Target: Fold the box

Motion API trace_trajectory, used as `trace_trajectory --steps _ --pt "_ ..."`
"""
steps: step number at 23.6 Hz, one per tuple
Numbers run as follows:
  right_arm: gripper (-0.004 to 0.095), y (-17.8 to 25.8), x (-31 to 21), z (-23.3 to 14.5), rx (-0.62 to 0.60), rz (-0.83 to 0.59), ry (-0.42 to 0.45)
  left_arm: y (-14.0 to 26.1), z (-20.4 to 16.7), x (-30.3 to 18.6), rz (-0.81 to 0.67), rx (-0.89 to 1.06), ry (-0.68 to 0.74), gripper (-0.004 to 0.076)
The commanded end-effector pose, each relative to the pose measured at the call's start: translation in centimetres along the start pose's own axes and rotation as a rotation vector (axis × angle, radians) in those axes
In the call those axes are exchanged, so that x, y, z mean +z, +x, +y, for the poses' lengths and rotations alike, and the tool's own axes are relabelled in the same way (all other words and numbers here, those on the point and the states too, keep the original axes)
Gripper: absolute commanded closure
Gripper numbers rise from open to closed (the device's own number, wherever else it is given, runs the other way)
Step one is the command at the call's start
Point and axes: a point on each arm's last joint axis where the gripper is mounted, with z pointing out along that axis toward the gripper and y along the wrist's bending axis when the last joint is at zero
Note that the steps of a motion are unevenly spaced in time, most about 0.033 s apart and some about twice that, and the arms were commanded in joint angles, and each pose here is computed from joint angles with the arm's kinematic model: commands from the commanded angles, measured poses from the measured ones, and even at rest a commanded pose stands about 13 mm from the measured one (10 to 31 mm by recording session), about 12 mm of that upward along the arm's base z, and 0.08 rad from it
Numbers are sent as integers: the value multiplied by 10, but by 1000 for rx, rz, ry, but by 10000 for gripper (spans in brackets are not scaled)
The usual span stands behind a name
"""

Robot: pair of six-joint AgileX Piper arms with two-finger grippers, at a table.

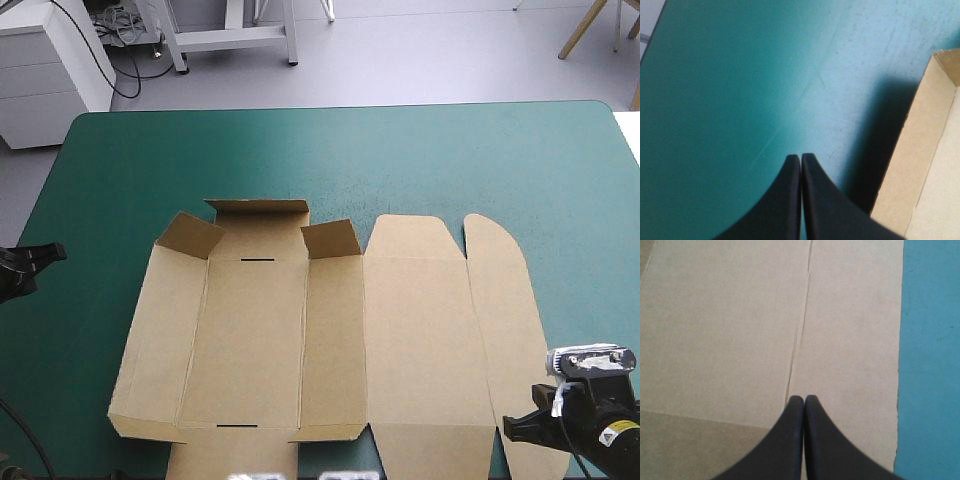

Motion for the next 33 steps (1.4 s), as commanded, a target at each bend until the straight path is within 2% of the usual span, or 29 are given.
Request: trace_trajectory --steps 1,4,5,8,10,12,18,22,25,27,30,33 --pt "927 -10 -4 0 -4 -76 6 4 -1 -14 0 -28 -17 700" --pt "927 -10 -4 0 -4 -76 6 4 -1 -13 2 -29 -14 577" --pt "927 -10 -4 0 -4 -76 6 6 -2 -11 11 -34 -2 463" --pt "927 -10 -4 0 -5 -76 6 11 -2 -1 50 -41 21 262" --pt "927 -10 -4 0 -9 -76 5 17 -1 8 87 -48 24 181" --pt "927 -10 -4 0 -8 -76 5 24 0 17 128 -56 25 156" --pt "927 -10 -4 0 -8 -76 5 53 0 51 272 63 99 211" --pt "927 -10 -4 0 -8 -76 5 82 -12 77 353 135 310 264" --pt "927 -10 -4 0 -8 -76 5 97 -12 87 411 138 344 280" --pt "927 -10 -4 0 -8 -76 5 108 -12 94 448 132 352 320" --pt "927 -10 -4 0 -8 -76 5 117 -14 99 470 168 397 472" --pt "927 -10 -4 0 -8 -76 5 118 -14 99 469 177 402 675"
